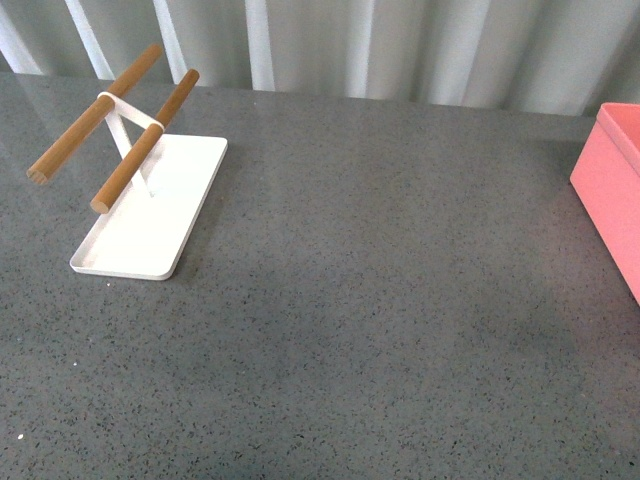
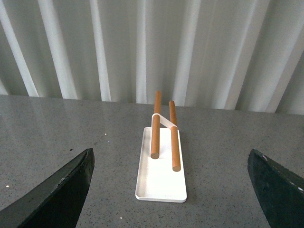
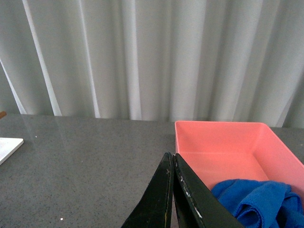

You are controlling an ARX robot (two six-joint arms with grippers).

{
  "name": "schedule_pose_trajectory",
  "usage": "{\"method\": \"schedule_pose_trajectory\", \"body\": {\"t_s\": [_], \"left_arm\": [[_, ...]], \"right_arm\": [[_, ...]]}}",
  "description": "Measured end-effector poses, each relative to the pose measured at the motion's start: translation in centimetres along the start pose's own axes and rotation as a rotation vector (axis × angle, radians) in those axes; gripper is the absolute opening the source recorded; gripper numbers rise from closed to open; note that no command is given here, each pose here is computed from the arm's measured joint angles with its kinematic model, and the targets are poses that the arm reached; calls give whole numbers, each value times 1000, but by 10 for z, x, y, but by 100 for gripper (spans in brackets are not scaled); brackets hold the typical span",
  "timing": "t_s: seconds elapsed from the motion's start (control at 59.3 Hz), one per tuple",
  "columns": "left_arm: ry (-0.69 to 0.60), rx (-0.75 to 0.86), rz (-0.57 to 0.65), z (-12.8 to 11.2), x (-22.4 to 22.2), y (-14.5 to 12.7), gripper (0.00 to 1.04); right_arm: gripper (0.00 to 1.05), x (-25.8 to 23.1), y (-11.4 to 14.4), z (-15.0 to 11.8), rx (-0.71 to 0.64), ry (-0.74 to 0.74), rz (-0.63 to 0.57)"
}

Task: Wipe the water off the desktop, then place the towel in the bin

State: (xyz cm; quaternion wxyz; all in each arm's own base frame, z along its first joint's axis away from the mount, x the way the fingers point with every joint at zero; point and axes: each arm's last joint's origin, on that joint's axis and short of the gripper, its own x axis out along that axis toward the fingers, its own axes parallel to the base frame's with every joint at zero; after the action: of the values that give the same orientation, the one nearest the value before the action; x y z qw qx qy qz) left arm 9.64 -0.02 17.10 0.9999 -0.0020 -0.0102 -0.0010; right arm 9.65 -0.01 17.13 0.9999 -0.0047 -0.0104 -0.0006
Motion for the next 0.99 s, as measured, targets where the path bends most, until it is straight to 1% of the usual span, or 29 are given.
{"method": "schedule_pose_trajectory", "body": {"t_s": [0.084,0.101,0.118,0.135,0.169,0.185,0.371,0.388,0.421,0.995], "left_arm": [[0,0,0,0,0,0,98],[0,0,0,0,0,0,98],[0,0,0,0,0,0,98],[0,0,0,0,0,0,98],[0,0,0,0,0,0,98],[0,0,0,0,0,0,98],[0,0,0,0,0,0,98],[0,0,0,0,0,0,98],[0,0,0,0,0,0,98],[0,0,0,0,0,0,98]], "right_arm": [[3,0,0,0,0,0,0],[5,0,0,0,-1,0,0],[9,0,0,0,0,0,0],[10,0,0,0,0,0,0],[17,0,0,0,0,0,0],[19,0,0,0,0,0,0],[53,0,0,0,0,0,0],[99,0,0,0,3,0,0],[97,0,0,0,3,0,0],[98,0,0,0,4,0,0]]}}
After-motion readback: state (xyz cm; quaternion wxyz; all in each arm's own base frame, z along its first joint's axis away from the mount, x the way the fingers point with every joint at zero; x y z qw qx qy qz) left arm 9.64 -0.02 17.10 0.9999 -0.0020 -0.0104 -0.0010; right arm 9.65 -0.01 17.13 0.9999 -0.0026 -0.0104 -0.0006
